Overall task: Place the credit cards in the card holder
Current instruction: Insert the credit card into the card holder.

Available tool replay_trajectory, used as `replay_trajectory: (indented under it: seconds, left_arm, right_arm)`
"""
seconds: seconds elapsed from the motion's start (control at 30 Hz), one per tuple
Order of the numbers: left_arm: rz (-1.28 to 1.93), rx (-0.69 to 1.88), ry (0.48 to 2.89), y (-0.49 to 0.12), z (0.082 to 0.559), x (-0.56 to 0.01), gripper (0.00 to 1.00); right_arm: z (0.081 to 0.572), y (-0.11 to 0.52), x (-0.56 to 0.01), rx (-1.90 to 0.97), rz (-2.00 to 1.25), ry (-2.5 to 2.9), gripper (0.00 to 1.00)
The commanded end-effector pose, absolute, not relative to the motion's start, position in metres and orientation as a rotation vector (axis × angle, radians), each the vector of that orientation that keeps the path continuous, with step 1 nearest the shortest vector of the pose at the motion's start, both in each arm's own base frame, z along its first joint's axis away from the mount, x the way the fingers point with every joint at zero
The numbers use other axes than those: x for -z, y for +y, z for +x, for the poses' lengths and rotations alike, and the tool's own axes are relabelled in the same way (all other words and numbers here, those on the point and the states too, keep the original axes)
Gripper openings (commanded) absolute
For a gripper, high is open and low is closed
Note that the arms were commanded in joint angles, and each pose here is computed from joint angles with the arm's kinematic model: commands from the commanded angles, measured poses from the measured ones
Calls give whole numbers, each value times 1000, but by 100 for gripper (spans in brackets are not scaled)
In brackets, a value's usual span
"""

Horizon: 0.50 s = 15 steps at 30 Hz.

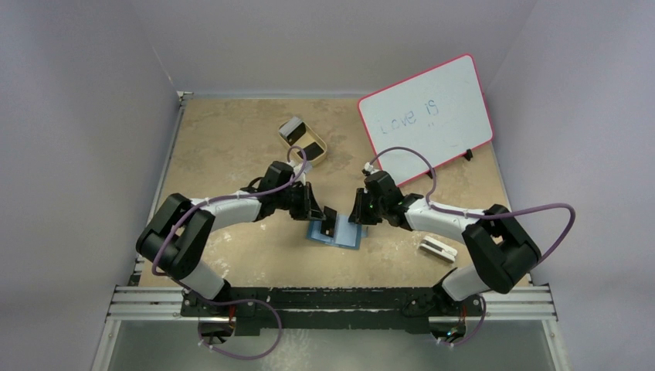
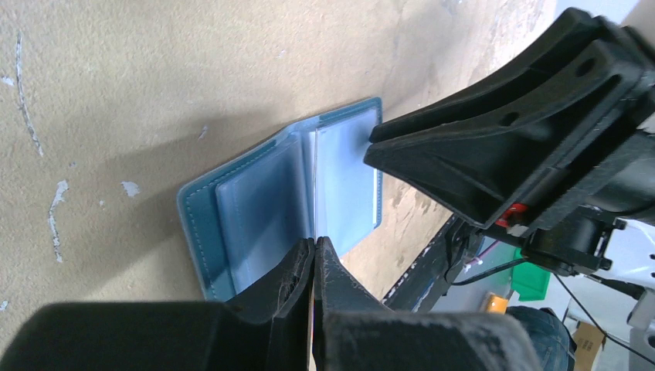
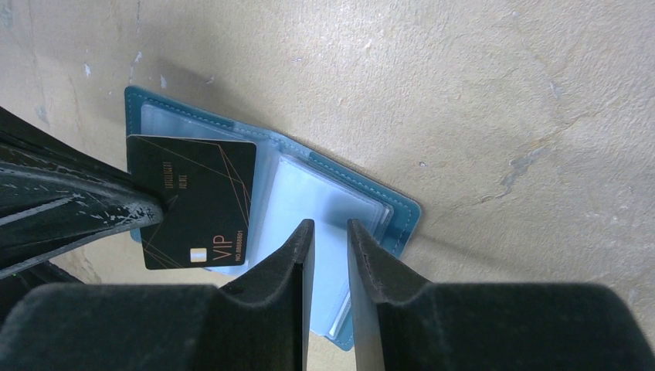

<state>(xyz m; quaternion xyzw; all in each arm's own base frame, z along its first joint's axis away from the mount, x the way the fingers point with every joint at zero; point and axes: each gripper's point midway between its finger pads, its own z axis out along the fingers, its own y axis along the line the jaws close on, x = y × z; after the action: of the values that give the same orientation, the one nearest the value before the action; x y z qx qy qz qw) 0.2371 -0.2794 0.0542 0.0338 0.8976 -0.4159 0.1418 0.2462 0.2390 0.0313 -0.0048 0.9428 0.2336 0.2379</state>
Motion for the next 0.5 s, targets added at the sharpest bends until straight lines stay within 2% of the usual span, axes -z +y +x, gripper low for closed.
replay_trajectory:
  seconds: [0.0,0.47]
  left_arm:
    - [184,1242,2560,-284,233,-54,0]
    - [151,1314,2524,-289,232,-49,0]
  right_arm:
    - [249,234,-34,-621,-16,2557,24]
    - [248,231,-27,-606,-15,2562,24]
